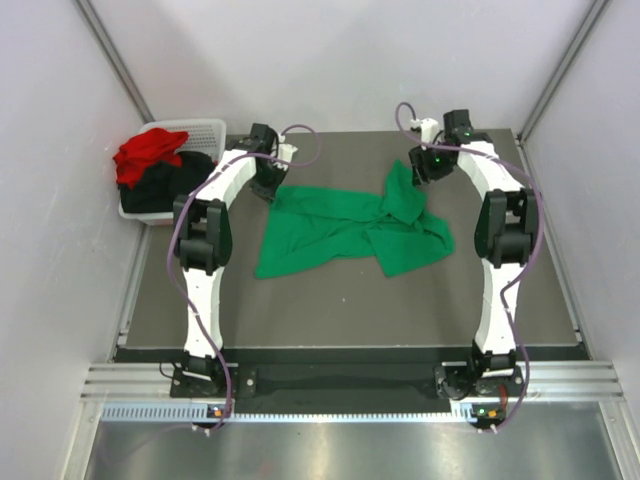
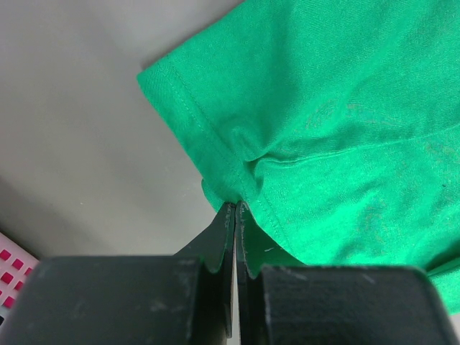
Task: Fold and stack the t-shirts
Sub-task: Flatten the tshirt out
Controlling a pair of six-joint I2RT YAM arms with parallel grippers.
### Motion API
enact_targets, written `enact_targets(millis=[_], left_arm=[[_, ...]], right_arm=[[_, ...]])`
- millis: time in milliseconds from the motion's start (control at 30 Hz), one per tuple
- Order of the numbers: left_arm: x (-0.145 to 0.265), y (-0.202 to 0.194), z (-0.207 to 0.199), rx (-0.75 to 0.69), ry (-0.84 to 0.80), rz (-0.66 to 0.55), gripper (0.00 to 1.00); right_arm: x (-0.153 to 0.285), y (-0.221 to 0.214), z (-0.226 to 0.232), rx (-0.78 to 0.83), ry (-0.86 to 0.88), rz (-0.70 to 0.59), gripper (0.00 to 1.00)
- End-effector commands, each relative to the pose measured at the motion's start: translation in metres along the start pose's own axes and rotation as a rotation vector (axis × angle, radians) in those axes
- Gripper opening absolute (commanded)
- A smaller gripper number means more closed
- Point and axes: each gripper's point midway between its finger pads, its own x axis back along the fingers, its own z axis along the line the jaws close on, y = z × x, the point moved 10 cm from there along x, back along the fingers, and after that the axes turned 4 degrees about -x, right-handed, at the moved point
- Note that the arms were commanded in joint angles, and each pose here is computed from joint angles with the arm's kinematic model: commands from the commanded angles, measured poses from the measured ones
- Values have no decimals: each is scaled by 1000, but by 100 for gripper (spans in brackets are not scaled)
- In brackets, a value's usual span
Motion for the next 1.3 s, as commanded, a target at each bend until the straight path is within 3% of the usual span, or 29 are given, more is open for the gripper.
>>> enact_targets(millis=[0,833,1267], left_arm=[[0,12,-1,-24,1,-42,0],[2,13,-16,-72,19,-16,0],[0,10,-16,-72,23,-1,0]], right_arm=[[43,21,5,-18,47,-118,56],[-1,-16,-20,-84,-25,17,55],[-22,-34,-13,-78,23,98,51]])
